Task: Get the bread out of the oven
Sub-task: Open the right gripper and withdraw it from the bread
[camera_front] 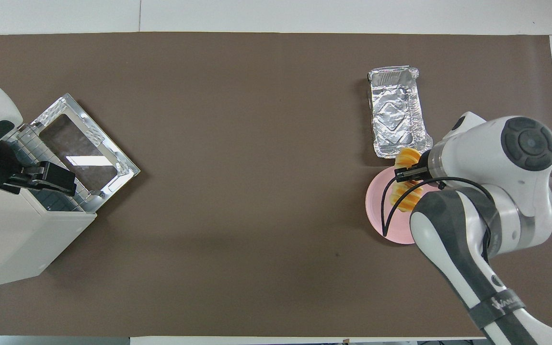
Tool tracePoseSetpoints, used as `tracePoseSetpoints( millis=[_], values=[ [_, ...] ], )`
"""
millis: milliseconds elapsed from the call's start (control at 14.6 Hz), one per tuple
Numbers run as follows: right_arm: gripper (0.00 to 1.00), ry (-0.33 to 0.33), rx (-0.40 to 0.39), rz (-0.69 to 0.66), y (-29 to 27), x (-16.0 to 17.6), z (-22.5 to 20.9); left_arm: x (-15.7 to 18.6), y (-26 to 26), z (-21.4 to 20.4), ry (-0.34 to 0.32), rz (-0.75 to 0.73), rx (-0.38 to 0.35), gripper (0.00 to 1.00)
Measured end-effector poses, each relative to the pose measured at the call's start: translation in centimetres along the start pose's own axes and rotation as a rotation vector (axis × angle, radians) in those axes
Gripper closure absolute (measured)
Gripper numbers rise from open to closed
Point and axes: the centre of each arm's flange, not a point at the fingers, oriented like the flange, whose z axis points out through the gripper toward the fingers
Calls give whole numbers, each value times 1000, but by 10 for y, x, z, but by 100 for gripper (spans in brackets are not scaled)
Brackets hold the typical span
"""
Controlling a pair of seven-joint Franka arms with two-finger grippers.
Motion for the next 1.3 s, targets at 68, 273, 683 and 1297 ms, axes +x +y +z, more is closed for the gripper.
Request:
tracePoseSetpoints(
  millis=[68, 273, 683, 1297],
  values=[
    [89, 28, 0, -3, -5, -14, 16, 0, 0, 0, 0, 0, 0, 0],
    [89, 70, -1, -3, -7, -45, 54, 0, 0, 0, 0, 0, 0, 0],
    [90, 84, -1, -2, -6, -50, 63, 0, 0, 0, 0, 0, 0, 0],
    [6, -76, 2, 25, 9, -6, -37, 0, 0, 0, 0, 0, 0, 0]
  ],
)
